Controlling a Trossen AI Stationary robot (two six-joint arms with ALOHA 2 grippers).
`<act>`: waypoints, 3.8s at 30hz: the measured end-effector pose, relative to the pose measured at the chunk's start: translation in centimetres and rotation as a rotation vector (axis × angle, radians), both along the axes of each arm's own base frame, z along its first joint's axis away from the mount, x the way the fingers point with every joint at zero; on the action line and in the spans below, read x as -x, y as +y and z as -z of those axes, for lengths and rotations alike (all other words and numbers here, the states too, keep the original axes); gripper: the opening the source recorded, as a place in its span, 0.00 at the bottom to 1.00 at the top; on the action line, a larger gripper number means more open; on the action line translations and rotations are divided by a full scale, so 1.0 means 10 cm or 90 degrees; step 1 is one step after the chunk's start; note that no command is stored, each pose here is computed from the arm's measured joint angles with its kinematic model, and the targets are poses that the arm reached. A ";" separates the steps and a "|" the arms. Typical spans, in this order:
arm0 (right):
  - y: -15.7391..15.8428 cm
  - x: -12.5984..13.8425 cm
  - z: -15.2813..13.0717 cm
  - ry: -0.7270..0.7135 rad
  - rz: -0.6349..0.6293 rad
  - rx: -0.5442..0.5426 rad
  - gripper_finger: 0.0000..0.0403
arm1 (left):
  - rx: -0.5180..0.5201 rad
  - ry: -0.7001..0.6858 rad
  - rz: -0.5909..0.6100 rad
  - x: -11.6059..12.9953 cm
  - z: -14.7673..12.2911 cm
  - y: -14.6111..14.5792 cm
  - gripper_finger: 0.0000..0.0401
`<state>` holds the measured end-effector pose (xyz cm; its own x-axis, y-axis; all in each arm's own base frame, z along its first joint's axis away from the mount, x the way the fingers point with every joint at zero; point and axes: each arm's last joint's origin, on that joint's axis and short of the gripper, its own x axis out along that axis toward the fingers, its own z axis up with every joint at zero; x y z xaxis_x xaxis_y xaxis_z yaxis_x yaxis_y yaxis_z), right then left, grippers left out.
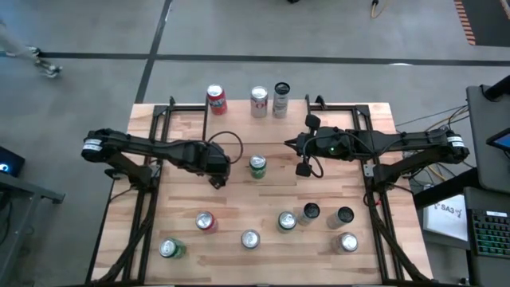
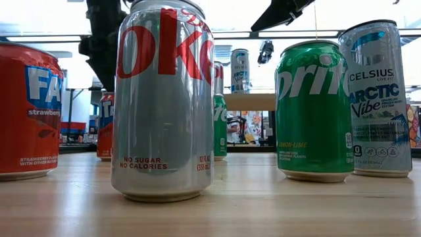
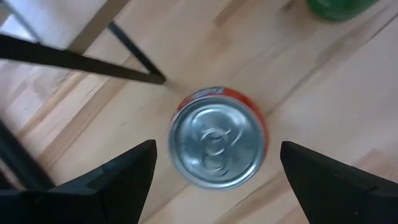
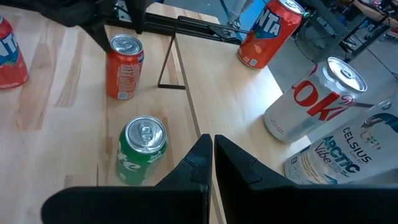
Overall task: Place canned beverage on shelf
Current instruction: Put the top orange soda can on the shelf aligned with the other orange soda can
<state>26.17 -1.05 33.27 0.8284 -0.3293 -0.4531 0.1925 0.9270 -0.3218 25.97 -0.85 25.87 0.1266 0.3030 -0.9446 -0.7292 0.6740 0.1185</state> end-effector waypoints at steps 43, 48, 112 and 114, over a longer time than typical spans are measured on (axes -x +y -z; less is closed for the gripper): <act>0.00 -0.01 -0.01 -0.009 0.004 -0.006 0.02 | -0.038 -0.005 -0.022 0.02 0.13 0.04 0.82; 0.00 -0.01 -0.01 -0.010 0.005 -0.009 0.02 | -0.041 -0.011 -0.022 0.01 0.19 0.05 0.82; 0.00 0.00 -0.02 -0.013 0.011 -0.019 0.02 | -0.052 -0.245 0.128 -0.16 -1.19 -0.01 0.73; 0.00 0.00 -0.02 -0.011 0.012 -0.022 0.02 | -0.063 -0.257 0.128 -0.16 -1.27 0.05 0.73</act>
<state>26.18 -1.06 33.45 0.8301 -0.3300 -0.4495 0.2162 0.9335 -0.2861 27.52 -0.33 38.59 0.5445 0.3202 -0.7753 -0.5854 0.8070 -0.0779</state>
